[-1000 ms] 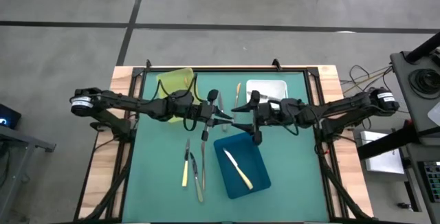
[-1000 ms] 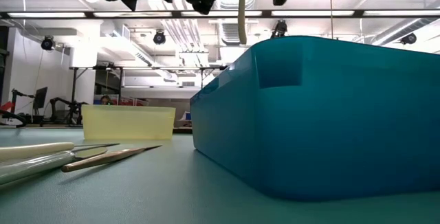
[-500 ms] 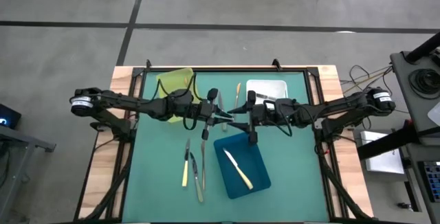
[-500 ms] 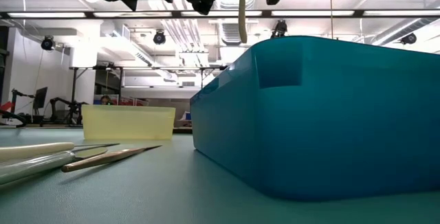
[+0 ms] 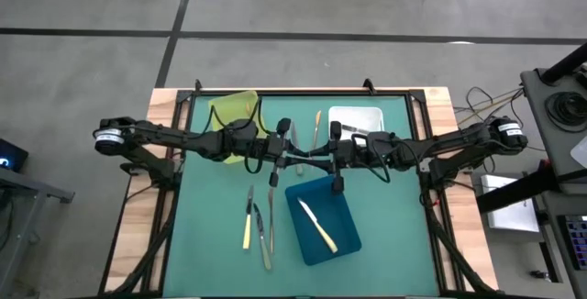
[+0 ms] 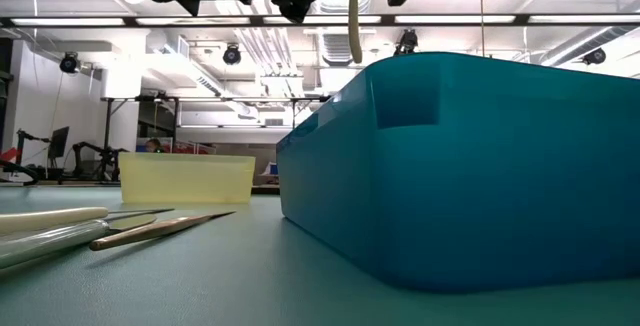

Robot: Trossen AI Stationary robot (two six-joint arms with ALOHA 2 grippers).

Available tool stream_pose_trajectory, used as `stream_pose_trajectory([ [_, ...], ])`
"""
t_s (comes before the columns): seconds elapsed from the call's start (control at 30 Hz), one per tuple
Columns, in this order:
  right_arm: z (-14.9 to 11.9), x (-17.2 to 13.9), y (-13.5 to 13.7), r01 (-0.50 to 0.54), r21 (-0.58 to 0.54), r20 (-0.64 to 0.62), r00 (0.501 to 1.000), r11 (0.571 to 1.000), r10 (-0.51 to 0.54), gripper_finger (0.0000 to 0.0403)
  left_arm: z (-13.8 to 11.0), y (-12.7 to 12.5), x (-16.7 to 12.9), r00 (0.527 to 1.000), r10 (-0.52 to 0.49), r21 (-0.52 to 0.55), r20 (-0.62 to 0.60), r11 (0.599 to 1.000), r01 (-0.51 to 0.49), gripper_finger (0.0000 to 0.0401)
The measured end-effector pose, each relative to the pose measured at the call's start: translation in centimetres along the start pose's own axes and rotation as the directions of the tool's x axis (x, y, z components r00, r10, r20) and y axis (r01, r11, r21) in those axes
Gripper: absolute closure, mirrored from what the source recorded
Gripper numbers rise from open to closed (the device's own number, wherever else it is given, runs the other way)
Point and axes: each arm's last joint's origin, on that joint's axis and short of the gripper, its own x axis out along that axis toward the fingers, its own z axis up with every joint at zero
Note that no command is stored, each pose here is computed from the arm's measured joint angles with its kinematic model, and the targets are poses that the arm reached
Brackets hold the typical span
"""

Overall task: Sort silverware by color (type)
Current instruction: Put the left yellow knife into the blue bin

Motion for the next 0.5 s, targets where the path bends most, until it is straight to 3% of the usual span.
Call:
stream_pose_trajectory([
  [0.17, 0.0, 0.0, 0.0, 0.003, 0.045, 0.000, 1.000, 0.999, -0.003, 0.0352, 0.0, 0.2, -0.1, 1.000, 0.006, -0.015, 0.001, 1.000, -0.006, 0.0358],
  [0.5, 0.4, -0.3, -0.2, 0.032, 0.122, 0.003, 0.999, 0.992, -0.033, 0.0352, 1.0, 0.4, -1.5, 0.999, 0.008, 0.014, -0.051, 1.000, -0.007, 0.0228],
])
